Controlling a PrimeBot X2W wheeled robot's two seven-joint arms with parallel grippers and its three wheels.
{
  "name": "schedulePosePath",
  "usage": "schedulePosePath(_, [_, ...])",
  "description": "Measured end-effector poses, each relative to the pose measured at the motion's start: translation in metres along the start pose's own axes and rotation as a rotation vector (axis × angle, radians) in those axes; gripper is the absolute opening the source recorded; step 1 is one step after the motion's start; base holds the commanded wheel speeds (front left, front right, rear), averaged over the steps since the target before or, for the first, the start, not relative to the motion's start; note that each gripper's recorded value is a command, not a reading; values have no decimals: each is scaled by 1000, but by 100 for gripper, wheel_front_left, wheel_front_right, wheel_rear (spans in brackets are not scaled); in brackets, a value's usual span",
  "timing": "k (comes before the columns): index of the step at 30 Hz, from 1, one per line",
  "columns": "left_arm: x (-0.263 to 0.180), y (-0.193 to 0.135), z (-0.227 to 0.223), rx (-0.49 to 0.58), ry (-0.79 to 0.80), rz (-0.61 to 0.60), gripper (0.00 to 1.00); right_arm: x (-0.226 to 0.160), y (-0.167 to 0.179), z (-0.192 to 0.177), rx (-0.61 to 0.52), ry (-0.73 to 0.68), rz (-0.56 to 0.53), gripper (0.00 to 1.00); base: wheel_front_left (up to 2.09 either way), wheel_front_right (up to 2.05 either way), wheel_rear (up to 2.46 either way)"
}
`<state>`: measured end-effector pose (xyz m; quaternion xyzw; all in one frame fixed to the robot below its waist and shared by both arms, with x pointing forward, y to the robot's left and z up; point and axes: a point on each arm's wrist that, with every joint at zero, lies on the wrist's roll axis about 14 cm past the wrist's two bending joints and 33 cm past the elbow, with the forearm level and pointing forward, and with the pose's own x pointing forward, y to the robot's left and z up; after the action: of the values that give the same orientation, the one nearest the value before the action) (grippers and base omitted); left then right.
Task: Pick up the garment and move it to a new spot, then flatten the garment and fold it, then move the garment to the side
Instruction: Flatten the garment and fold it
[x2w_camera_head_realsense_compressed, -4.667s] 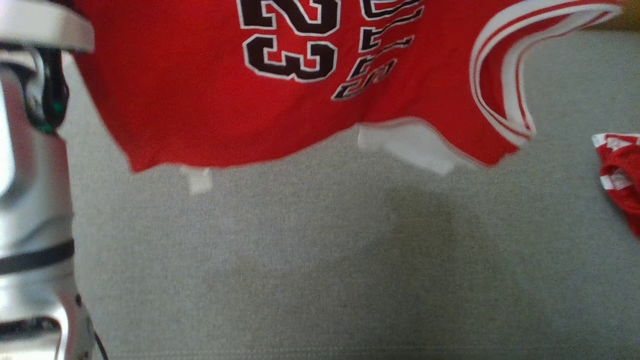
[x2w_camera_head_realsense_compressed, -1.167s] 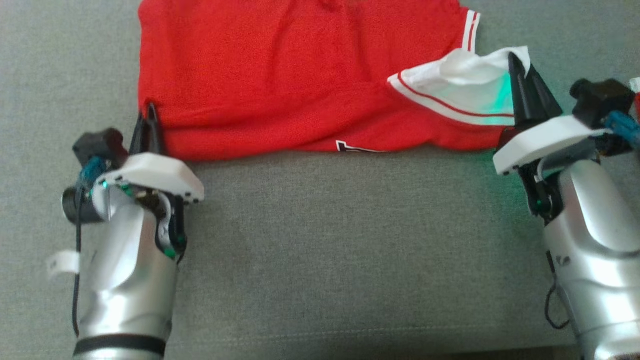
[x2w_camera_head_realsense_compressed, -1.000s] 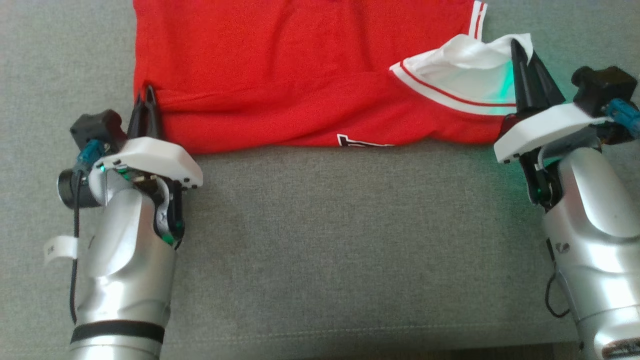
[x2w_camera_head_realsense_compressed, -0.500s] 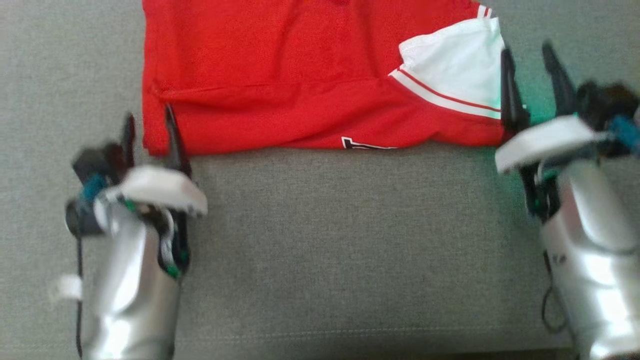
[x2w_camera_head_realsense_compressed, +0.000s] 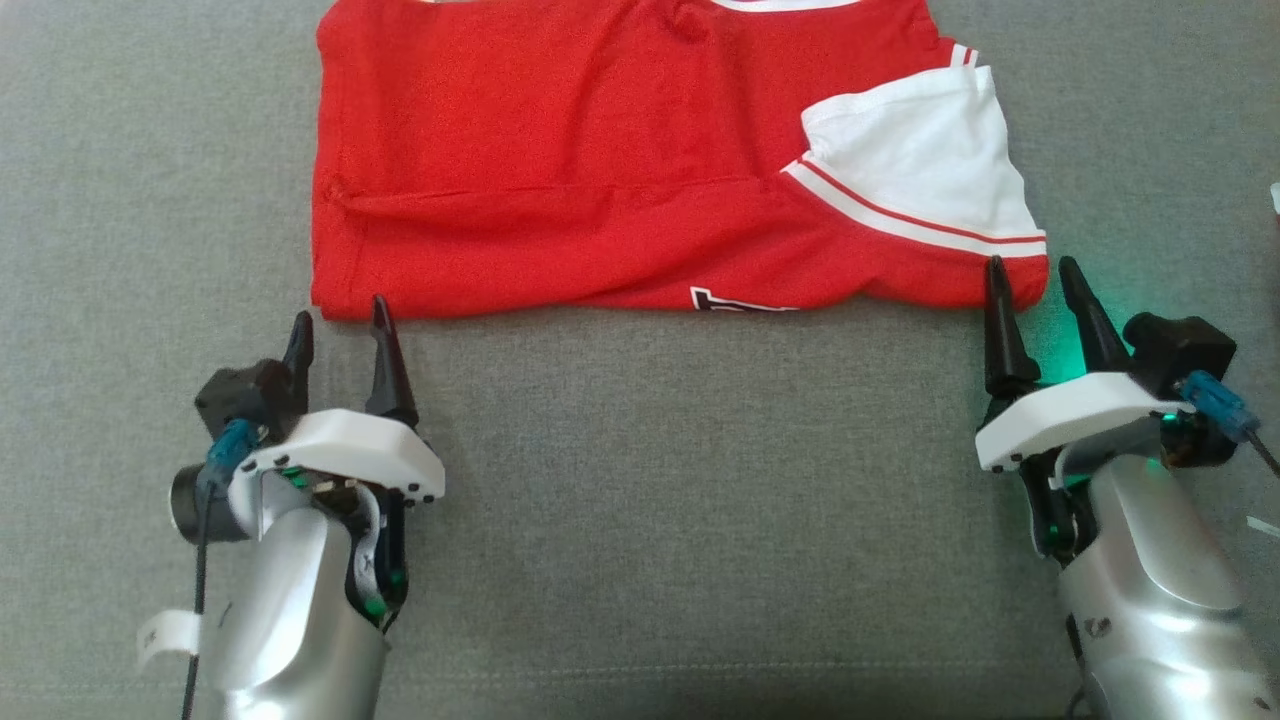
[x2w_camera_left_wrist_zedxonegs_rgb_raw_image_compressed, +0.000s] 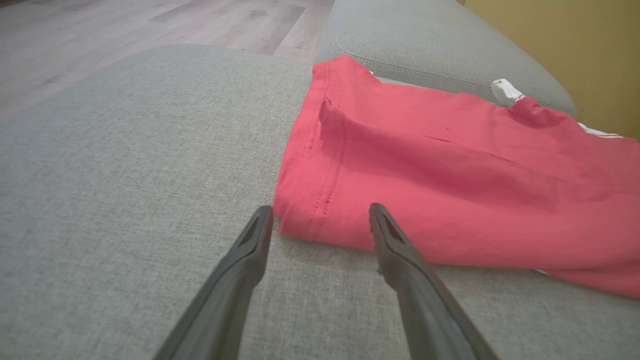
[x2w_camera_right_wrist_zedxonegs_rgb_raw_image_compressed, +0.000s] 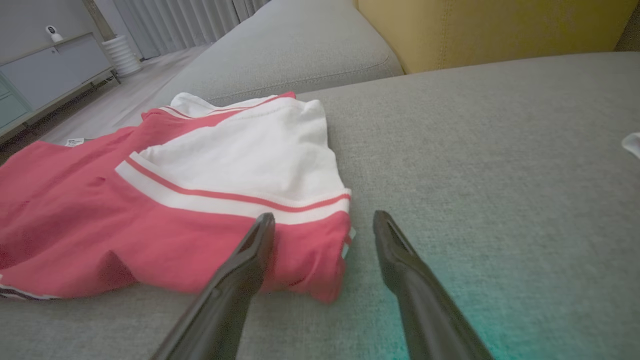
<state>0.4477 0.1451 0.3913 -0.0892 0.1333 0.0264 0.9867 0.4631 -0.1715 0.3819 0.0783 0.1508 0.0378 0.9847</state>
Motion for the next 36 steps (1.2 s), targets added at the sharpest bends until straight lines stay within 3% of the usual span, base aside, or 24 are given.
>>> schedulePosePath(5, [-2,-2,2,4,-5,-7,100,-2,-2,-12,-4,50,-10,100,0,0,0])
schedulePosePath(7, [-3,-1,3,4,-8,-5,100,-3,-3,-16,-4,70,-13,90,0,0,0])
schedulePosePath(8, [-3,-1,4,4,-9,-5,100,-3,-2,-18,-3,76,-13,65,0,0,0])
schedulePosePath(9, [-4,0,4,4,-10,-4,100,-3,-2,-19,-1,86,-13,29,0,0,0])
schedulePosePath(10, [-4,0,4,4,-10,-4,100,-3,-1,-20,0,88,-12,0,0,0,0])
schedulePosePath(24, [-8,-7,-14,-35,48,-40,100,-3,-9,-3,-5,43,-24,0,0,0,0])
schedulePosePath(36, [14,-11,-9,-87,39,-63,100,4,-19,4,-37,26,-28,0,0,0,0])
